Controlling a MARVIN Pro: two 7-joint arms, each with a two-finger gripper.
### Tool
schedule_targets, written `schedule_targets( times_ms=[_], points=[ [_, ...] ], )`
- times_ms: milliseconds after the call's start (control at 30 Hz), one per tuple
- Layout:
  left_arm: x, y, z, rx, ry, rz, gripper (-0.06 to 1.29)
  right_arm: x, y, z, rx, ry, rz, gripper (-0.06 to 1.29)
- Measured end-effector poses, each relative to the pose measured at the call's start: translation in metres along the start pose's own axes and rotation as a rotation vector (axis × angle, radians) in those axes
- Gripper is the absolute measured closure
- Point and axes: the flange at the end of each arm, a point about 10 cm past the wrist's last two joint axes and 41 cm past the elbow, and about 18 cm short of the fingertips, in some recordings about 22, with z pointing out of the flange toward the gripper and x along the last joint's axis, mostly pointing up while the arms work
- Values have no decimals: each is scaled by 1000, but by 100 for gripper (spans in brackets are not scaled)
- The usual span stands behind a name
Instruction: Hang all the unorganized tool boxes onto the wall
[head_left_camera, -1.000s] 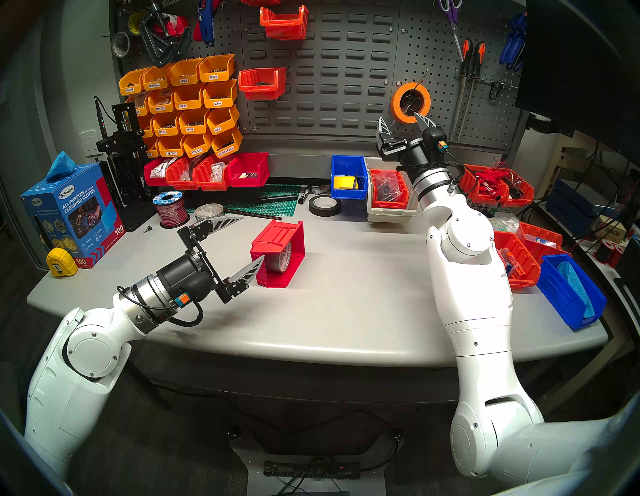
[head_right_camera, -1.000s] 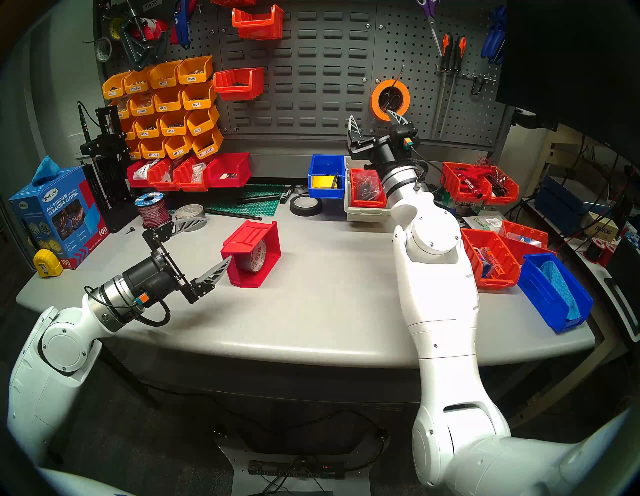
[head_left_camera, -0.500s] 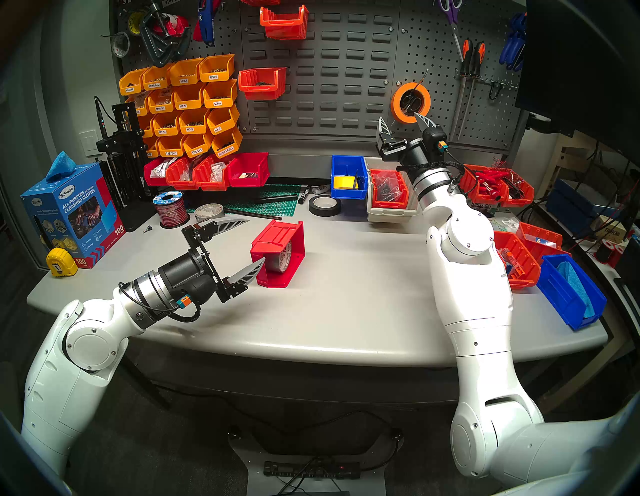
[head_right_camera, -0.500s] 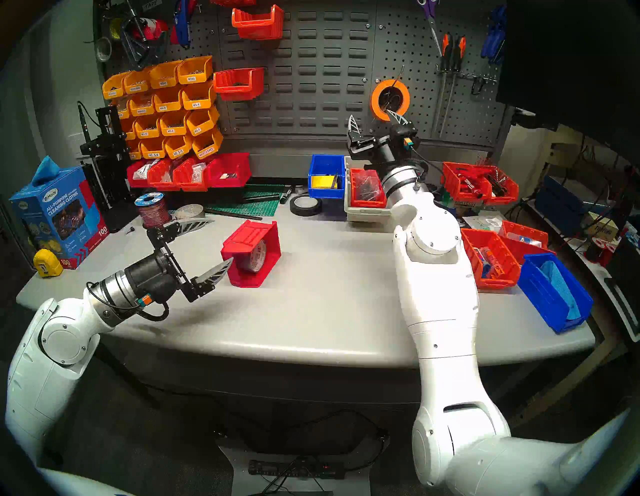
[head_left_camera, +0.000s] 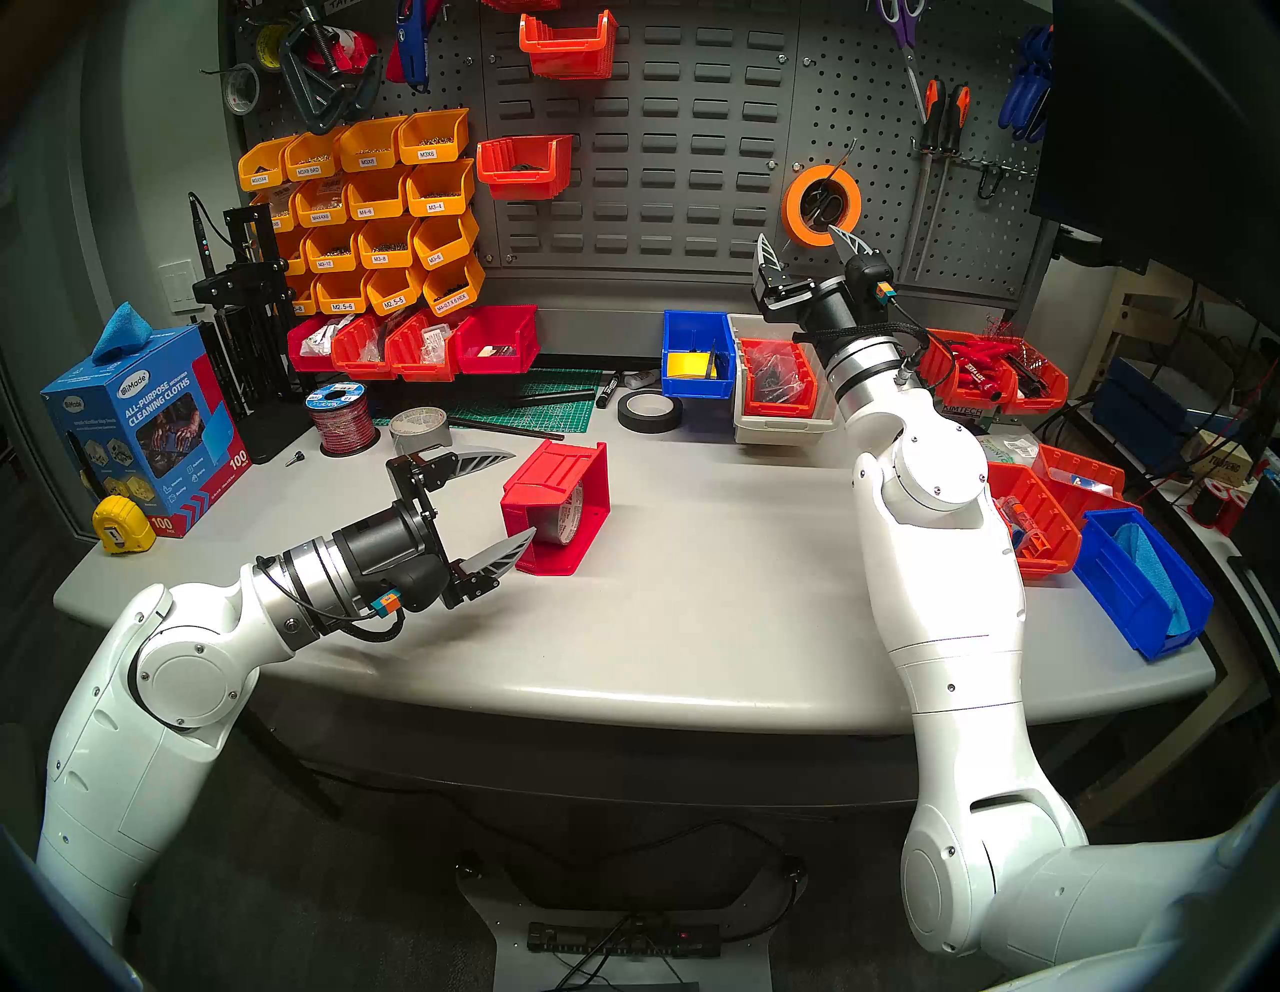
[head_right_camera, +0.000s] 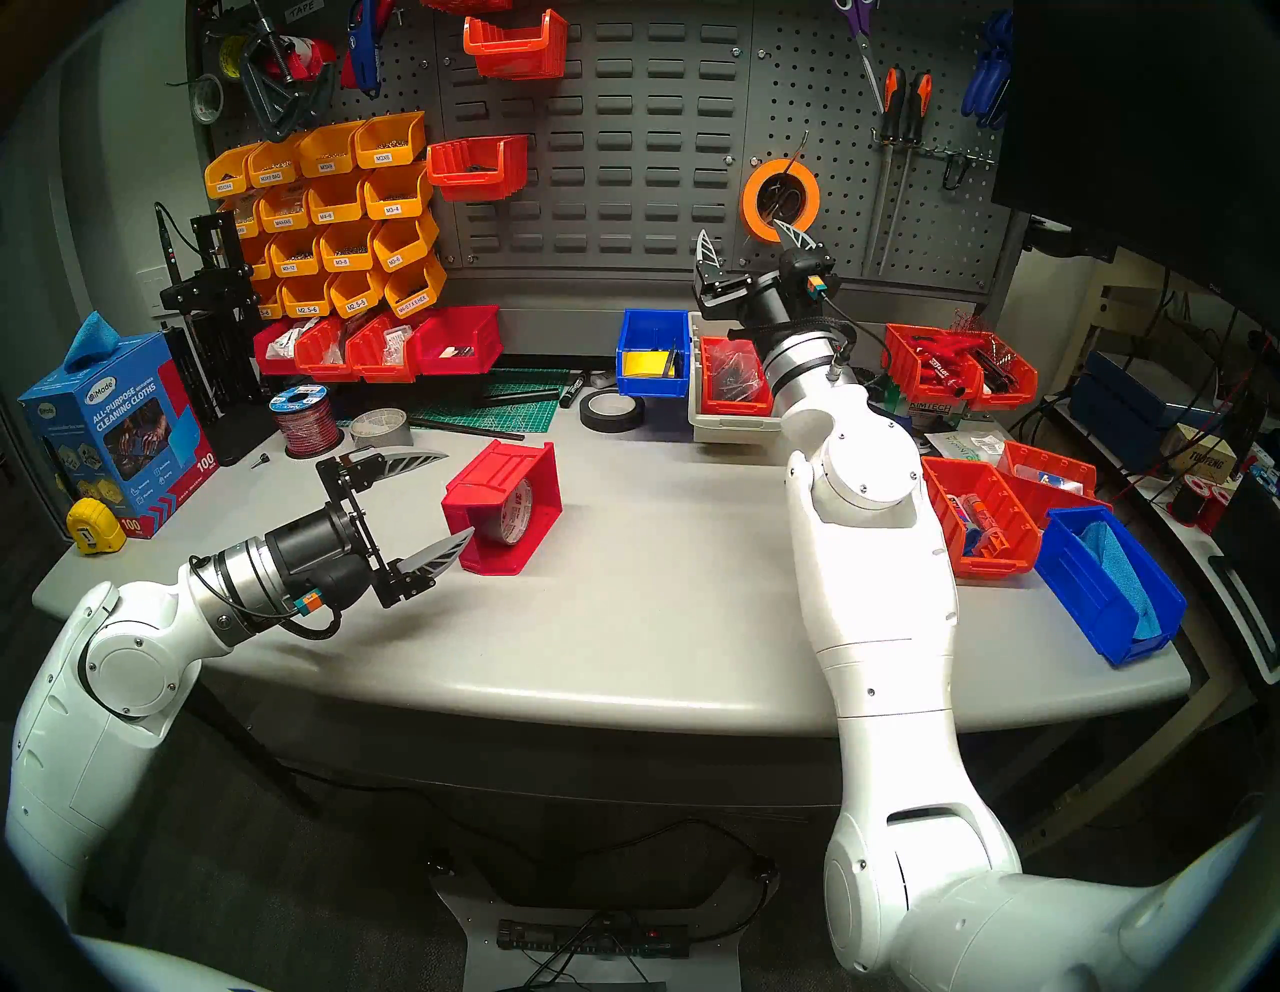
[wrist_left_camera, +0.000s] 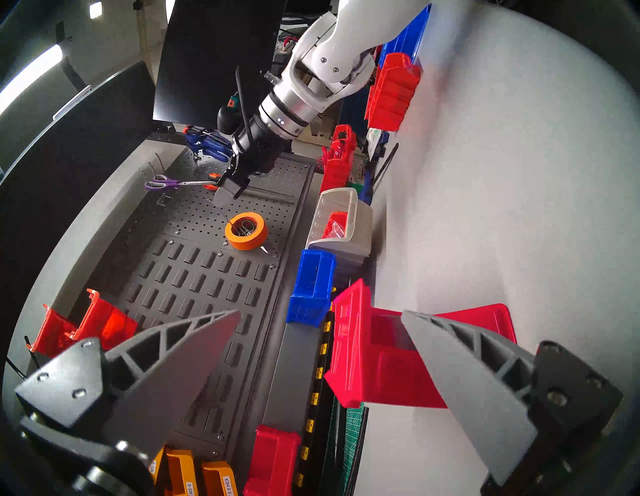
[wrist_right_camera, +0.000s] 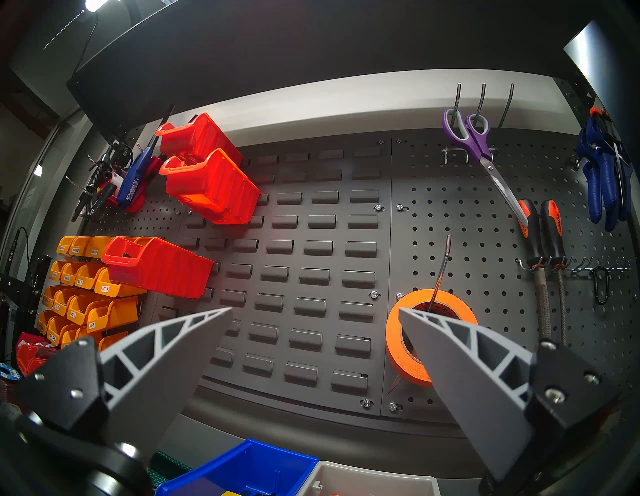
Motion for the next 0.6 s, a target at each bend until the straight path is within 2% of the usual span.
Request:
schedule_targets(
  times_ms=[600],
  points=[
    [1,-8,23,-41,-6,-35,-3,0,0,0,0,0,0,-2]
  ],
)
